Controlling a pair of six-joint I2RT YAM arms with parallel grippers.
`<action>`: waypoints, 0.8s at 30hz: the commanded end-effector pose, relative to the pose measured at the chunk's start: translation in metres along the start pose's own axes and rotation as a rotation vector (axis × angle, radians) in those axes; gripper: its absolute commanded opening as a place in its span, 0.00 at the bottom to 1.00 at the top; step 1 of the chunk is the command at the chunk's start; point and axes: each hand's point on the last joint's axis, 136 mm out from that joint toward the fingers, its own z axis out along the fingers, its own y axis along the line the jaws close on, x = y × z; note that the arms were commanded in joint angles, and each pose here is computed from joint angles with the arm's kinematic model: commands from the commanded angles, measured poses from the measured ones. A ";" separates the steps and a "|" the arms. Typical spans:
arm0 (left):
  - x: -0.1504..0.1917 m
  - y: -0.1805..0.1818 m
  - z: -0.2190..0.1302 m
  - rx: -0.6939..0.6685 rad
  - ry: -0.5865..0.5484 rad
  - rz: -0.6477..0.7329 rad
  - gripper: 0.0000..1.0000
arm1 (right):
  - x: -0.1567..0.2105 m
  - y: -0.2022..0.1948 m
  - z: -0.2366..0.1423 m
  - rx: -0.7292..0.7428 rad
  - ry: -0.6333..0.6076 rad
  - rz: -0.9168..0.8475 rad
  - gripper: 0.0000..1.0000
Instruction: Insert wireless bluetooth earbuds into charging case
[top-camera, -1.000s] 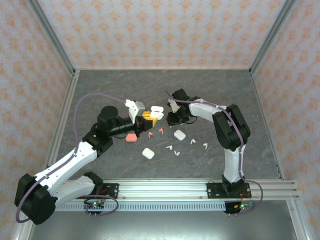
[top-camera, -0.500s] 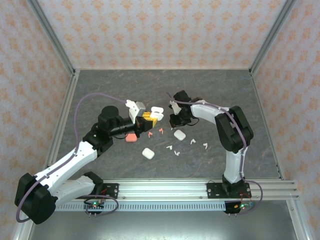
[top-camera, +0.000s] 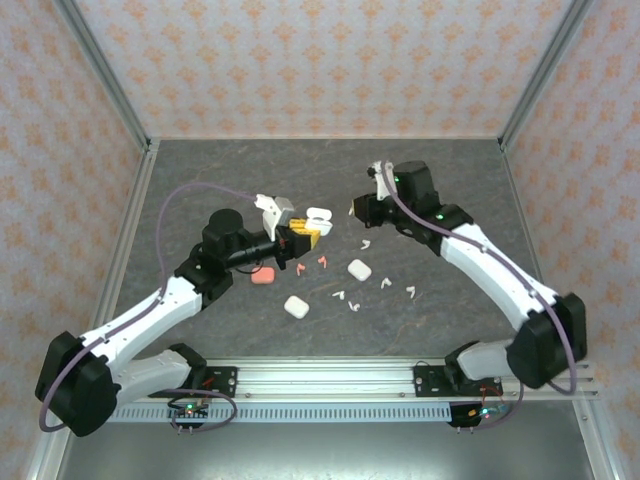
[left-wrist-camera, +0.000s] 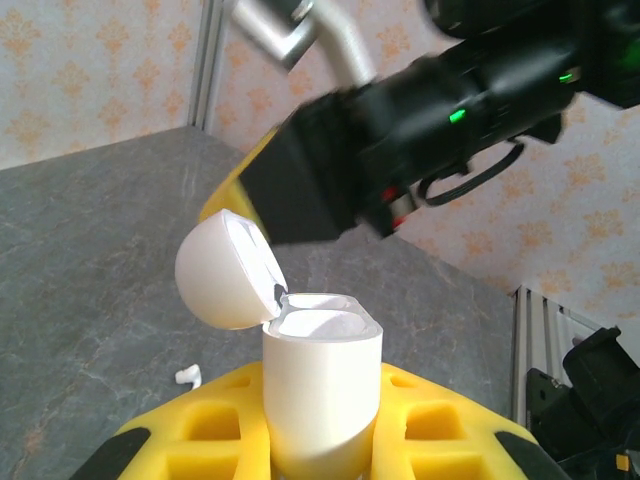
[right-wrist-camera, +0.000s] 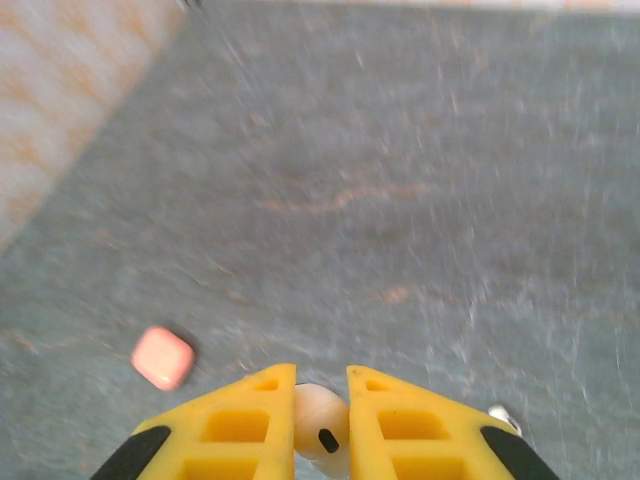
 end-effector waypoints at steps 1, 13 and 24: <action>-0.033 -0.011 0.003 0.032 -0.094 0.032 0.00 | -0.025 0.021 -0.027 -0.077 -0.141 -0.025 0.16; -0.039 -0.017 0.017 0.064 -0.106 0.032 0.00 | -0.060 0.089 -0.084 -0.259 -0.384 -0.141 0.16; -0.039 -0.016 0.018 0.057 -0.106 0.032 0.00 | -0.042 0.111 -0.063 -0.314 -0.327 -0.160 0.16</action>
